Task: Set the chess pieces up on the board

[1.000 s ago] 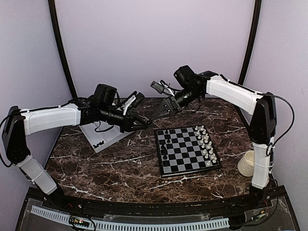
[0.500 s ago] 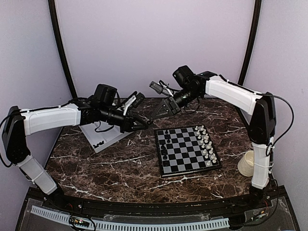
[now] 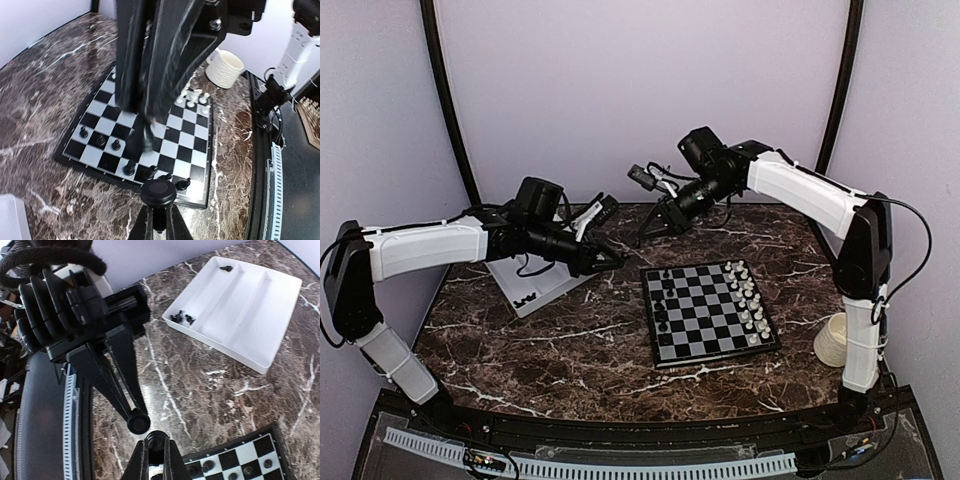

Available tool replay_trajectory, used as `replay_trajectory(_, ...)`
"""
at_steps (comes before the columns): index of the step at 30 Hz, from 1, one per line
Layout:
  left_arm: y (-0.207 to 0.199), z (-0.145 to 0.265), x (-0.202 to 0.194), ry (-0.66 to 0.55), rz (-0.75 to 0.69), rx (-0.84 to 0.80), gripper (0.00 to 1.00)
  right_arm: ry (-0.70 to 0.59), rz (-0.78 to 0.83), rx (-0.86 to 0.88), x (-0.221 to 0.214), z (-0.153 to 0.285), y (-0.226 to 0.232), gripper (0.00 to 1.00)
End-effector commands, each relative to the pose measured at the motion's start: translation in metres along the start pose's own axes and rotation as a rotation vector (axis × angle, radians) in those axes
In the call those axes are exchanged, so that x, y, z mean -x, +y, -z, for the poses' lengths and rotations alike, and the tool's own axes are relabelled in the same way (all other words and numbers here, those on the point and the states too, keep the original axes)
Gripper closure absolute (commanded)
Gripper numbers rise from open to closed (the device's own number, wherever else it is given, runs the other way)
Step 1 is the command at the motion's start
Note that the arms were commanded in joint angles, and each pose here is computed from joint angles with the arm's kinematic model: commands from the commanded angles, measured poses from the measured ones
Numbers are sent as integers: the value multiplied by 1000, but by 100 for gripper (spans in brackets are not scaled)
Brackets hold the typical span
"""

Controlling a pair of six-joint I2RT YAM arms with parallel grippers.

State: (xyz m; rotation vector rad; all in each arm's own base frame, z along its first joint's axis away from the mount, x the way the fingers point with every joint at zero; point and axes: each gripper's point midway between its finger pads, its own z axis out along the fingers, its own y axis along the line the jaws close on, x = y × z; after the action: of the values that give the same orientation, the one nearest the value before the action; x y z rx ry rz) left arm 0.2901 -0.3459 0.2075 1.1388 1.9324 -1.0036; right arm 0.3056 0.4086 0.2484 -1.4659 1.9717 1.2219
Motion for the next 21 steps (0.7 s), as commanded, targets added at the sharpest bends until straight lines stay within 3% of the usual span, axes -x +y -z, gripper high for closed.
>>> replay_trajectory(1,34,24,-11,-12,103,161,100,94,81,-254,-9,0,-46,100)
replay_trajectory(8,78,66,5,-144,228,273,100,258,81,-459,-40,-19,-110,100)
replay_trajectory(21,82,74,7,-153,228,304,100,440,82,-548,-84,-58,-148,100)
